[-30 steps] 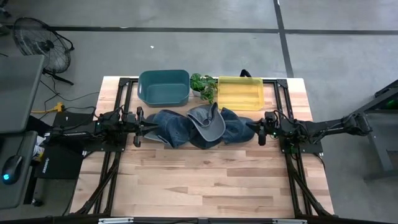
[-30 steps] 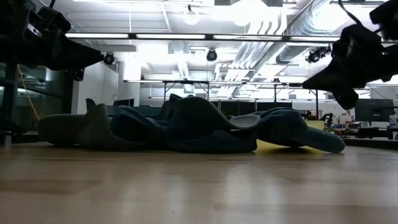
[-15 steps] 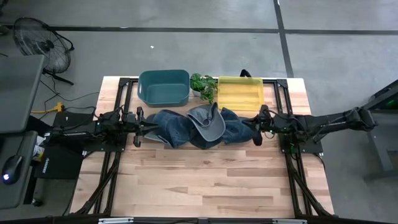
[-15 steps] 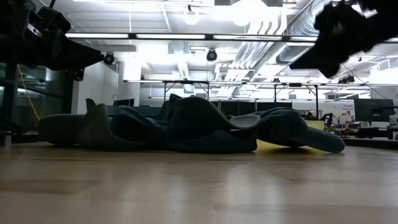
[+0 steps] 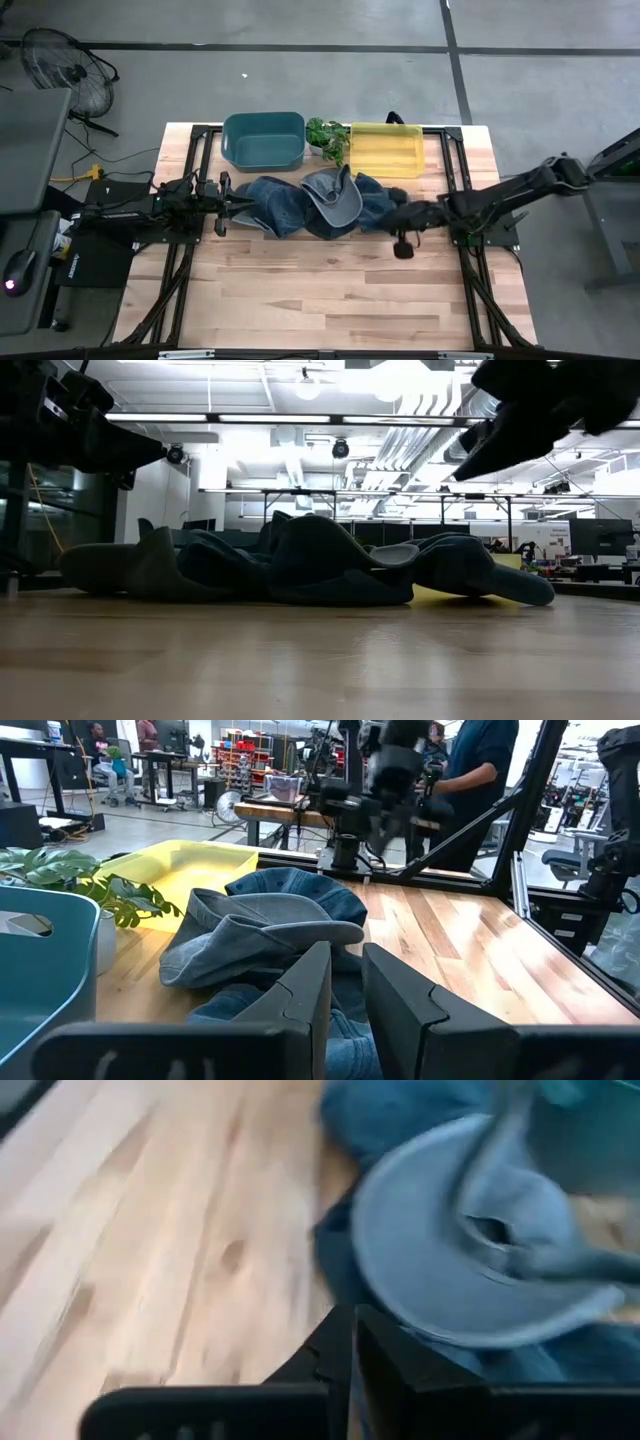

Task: Pick & Place hat
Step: Put the right gray cap into the green bin

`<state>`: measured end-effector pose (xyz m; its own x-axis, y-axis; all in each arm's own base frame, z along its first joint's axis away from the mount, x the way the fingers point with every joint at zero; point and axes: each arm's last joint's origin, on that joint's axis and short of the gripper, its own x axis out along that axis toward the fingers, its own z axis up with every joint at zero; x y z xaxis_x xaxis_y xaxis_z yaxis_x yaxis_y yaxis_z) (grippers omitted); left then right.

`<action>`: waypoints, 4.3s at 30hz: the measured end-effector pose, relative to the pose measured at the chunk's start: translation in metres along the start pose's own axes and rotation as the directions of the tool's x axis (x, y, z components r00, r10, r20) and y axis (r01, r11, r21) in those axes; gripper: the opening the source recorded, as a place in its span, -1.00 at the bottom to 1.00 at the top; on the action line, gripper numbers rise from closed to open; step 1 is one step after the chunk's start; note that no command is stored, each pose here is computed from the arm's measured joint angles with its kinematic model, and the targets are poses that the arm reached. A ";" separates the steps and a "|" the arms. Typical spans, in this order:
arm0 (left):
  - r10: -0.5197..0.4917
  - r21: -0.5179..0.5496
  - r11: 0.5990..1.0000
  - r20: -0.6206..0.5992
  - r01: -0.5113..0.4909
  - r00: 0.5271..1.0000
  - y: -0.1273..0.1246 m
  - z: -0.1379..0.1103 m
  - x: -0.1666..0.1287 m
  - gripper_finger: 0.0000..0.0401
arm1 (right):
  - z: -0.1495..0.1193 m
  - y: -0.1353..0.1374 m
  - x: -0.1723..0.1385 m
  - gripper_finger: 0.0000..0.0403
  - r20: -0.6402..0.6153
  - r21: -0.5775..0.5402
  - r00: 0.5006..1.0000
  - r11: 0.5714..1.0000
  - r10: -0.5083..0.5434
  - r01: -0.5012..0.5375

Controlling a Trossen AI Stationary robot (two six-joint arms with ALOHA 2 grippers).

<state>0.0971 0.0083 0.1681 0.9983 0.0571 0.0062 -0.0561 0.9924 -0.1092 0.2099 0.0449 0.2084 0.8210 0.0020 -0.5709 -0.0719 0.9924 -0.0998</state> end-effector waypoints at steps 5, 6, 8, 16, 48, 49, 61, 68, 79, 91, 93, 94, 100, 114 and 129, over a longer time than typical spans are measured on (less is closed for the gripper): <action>0.000 0.000 1.000 0.000 0.000 1.000 0.000 0.000 0.000 -0.70 | 0.003 0.019 0.018 -0.55 -0.065 -0.218 0.998 0.976 0.006 -0.020; 0.000 0.000 1.000 0.000 0.000 1.000 0.000 0.000 0.000 -0.70 | 0.004 0.022 0.022 -0.47 -0.078 -0.256 0.997 0.967 -0.013 -0.008; 0.000 0.000 1.000 0.000 0.000 1.000 0.000 0.000 0.000 -0.70 | 0.004 0.026 0.030 -0.32 -0.098 -0.324 0.994 0.946 -0.051 0.016; 0.000 0.000 1.000 0.000 0.000 1.000 0.000 0.000 0.000 -0.70 | -0.003 0.036 0.070 0.17 -0.098 -0.410 0.977 0.902 -0.190 0.134; 0.000 0.000 1.000 0.000 0.000 1.000 0.000 0.000 0.000 -0.70 | -0.027 0.028 0.117 0.23 -0.060 -0.544 0.862 0.740 -0.503 0.395; 0.000 0.000 1.000 0.000 0.000 1.000 0.000 0.000 0.000 -0.70 | -0.027 0.026 0.117 0.23 -0.061 -0.544 0.858 0.738 -0.509 0.399; 0.000 0.000 1.000 0.000 0.000 1.000 0.000 0.000 0.000 -0.70 | -0.025 0.008 0.121 0.23 -0.075 -0.510 0.853 0.755 -0.517 0.413; 0.000 0.000 1.000 0.000 0.000 1.000 0.000 0.000 0.000 -0.70 | -0.023 0.009 0.121 0.11 -0.055 -0.496 0.859 0.760 -0.509 0.419; 0.000 0.000 1.000 0.000 0.000 1.000 0.000 0.000 0.000 -0.70 | -0.023 0.019 0.120 -0.72 -0.043 -0.505 0.874 0.765 -0.485 0.399; 0.000 0.000 1.000 0.000 0.000 1.000 0.000 0.000 0.000 -0.70 | 0.008 0.025 0.123 -0.96 -0.005 -0.482 0.878 0.771 -0.478 0.416; 0.000 0.000 1.000 0.000 0.000 1.000 0.000 0.000 0.000 -0.70 | 0.015 0.025 0.124 -0.96 -0.009 -0.485 0.879 0.771 -0.476 0.413; 0.000 0.000 1.000 0.000 0.000 1.000 0.000 0.000 0.000 -0.70 | 0.018 0.026 0.124 -0.95 -0.009 -0.485 0.879 0.771 -0.477 0.413; 0.000 0.000 1.000 0.000 0.000 1.000 0.000 0.000 0.000 -0.70 | 0.031 0.026 0.124 -0.97 -0.019 -0.494 0.866 0.758 -0.499 0.426; 0.000 0.000 1.000 0.000 0.000 1.000 0.000 0.000 0.000 -0.70 | 0.044 0.024 0.117 -0.98 -0.096 -0.605 0.822 0.688 -0.562 0.400; 0.000 0.000 1.000 0.000 0.000 1.000 0.000 0.000 0.000 -0.70 | 0.095 0.029 0.086 -0.98 0.018 -0.723 0.831 0.567 -0.556 0.394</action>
<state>0.0971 0.0084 0.1681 0.9983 0.0572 0.0059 -0.0562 0.9924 -0.1092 0.3323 0.0856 0.2343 0.7324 -0.5476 -0.4047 -0.1268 0.4742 -0.8712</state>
